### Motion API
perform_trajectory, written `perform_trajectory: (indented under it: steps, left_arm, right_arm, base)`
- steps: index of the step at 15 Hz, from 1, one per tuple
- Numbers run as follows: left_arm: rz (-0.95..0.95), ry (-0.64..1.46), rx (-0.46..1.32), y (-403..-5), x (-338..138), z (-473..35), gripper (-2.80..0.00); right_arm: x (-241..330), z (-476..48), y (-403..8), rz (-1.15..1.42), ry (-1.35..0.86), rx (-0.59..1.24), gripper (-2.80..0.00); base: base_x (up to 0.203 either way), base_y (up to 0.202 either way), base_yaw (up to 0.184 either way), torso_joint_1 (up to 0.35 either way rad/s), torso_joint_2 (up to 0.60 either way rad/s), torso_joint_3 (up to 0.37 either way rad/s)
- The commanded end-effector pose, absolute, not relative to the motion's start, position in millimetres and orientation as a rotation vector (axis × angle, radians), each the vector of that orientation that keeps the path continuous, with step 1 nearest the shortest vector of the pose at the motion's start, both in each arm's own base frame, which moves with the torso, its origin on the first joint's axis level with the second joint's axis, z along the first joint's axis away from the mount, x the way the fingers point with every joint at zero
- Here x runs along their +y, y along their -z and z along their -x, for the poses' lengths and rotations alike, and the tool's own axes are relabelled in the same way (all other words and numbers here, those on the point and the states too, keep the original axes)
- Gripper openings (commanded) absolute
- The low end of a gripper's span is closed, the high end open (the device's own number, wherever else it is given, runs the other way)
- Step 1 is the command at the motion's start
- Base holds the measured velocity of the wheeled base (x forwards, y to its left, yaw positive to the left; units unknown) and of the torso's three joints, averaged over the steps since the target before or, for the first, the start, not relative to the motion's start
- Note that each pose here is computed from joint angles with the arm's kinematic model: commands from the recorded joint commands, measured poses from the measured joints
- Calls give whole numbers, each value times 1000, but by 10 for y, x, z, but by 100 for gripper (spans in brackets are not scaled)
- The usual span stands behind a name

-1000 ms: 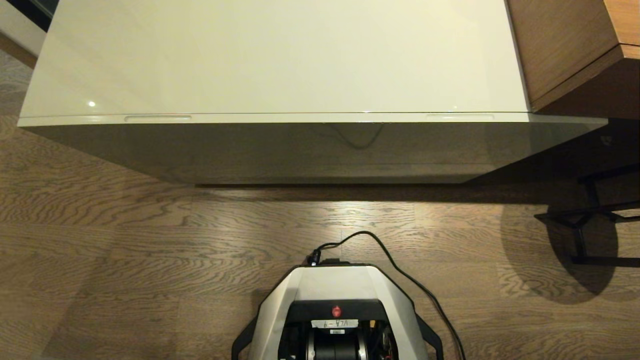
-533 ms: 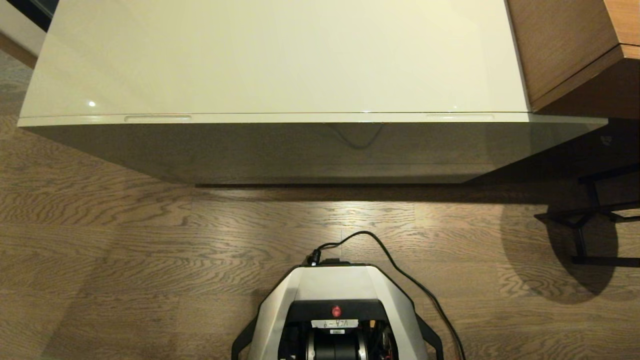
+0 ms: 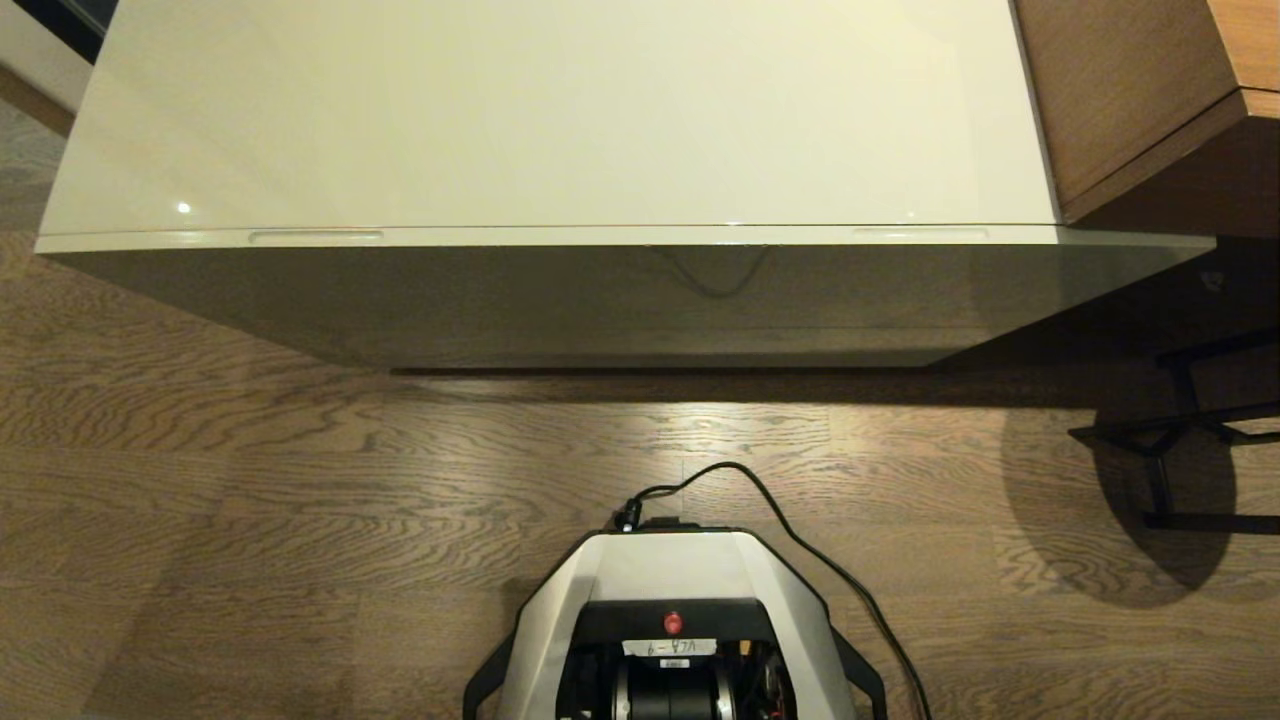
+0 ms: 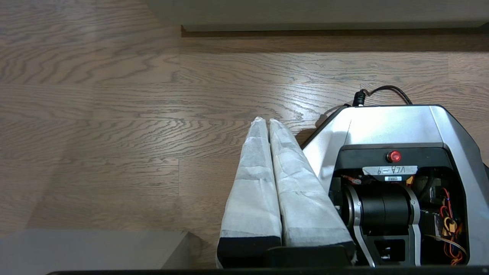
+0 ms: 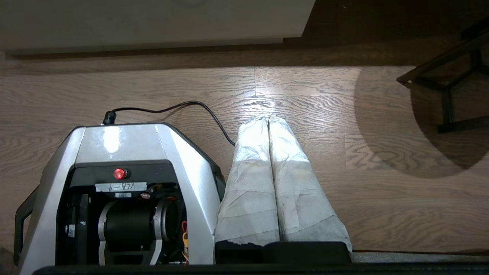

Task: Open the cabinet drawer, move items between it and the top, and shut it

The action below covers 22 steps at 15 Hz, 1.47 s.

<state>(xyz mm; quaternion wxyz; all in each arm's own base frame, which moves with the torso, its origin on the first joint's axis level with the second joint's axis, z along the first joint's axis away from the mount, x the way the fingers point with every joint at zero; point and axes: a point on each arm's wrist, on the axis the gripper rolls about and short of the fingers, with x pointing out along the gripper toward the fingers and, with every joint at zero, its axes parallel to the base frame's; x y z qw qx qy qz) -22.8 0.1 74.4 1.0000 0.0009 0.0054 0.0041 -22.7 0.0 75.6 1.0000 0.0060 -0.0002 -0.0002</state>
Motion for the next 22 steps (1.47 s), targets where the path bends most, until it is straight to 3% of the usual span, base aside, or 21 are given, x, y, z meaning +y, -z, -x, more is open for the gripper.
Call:
perform_trajectory:
  steps: [1,22]
  left_arm:
    - [-2,-9,12,-744,1,227,-280]
    - [-2,-9,12,-744,1,227,-280]
  right_arm:
    - [0,226,-752,-12,0,2,-280]
    - [0,226,-752,-12,-2,2,-280]
  base:
    - [0,0,0,0,0,0]
    - [0,0,0,0,0,0]
